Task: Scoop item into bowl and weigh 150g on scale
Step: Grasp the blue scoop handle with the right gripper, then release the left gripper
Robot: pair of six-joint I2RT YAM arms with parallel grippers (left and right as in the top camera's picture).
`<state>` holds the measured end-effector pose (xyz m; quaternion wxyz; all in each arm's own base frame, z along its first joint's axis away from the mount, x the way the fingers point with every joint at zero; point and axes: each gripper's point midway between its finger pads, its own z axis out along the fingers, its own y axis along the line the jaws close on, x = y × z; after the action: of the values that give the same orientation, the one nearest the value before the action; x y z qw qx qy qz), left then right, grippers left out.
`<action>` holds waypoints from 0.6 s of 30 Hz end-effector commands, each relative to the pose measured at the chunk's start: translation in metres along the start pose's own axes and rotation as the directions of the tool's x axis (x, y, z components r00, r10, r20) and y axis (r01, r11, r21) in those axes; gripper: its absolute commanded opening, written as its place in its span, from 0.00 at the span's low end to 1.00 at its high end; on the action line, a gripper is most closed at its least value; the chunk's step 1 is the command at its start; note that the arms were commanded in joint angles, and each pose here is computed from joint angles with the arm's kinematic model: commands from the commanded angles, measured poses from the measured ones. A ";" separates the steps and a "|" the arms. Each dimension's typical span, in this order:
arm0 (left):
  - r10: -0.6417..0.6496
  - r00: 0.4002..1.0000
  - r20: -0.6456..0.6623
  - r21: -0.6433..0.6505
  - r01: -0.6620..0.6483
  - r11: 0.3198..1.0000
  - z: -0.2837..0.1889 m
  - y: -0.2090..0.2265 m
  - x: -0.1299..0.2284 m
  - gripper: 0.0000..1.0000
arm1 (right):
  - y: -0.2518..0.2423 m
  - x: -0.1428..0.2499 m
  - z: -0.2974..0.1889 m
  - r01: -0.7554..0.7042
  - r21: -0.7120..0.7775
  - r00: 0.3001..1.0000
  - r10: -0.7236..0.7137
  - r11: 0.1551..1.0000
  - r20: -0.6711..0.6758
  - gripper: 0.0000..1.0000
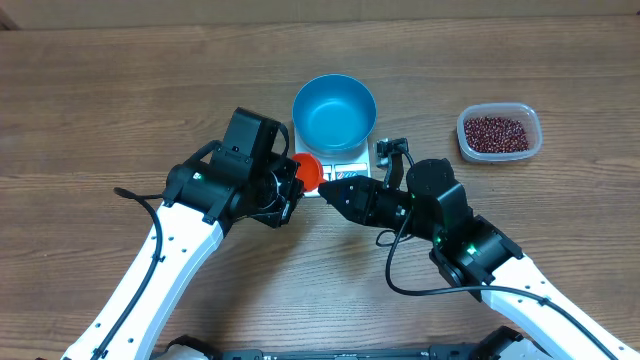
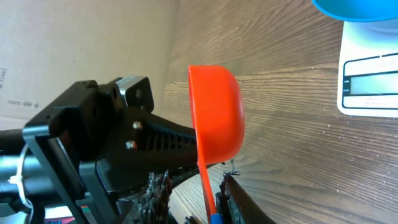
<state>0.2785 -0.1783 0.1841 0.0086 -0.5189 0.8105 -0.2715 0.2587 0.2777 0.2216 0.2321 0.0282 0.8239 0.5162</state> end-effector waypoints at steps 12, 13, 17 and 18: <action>-0.001 0.999 -0.048 0.007 0.001 1.000 -0.003 -0.002 0.016 0.04 | 0.015 -0.005 0.002 0.034 -0.057 0.999 -0.033 0.998 0.020 0.10; 0.002 0.999 -0.047 0.007 -0.001 1.000 -0.003 -0.002 0.016 0.04 | 0.015 -0.005 0.002 0.034 -0.057 0.999 -0.033 0.998 0.020 0.09; 0.029 0.999 -0.046 0.008 -0.029 1.000 -0.003 -0.002 0.015 0.04 | 0.015 -0.005 0.002 0.035 -0.057 0.999 -0.034 0.998 0.020 0.08; 0.042 0.998 -0.046 0.009 -0.041 0.999 -0.003 -0.002 0.015 0.04 | 0.015 -0.005 0.002 0.035 -0.057 0.999 -0.034 0.998 0.020 0.08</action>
<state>0.2795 -0.1763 0.1835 0.0132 -0.5261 0.8071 -0.2675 0.2630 0.2799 0.2276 0.2449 0.0241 0.8154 0.5239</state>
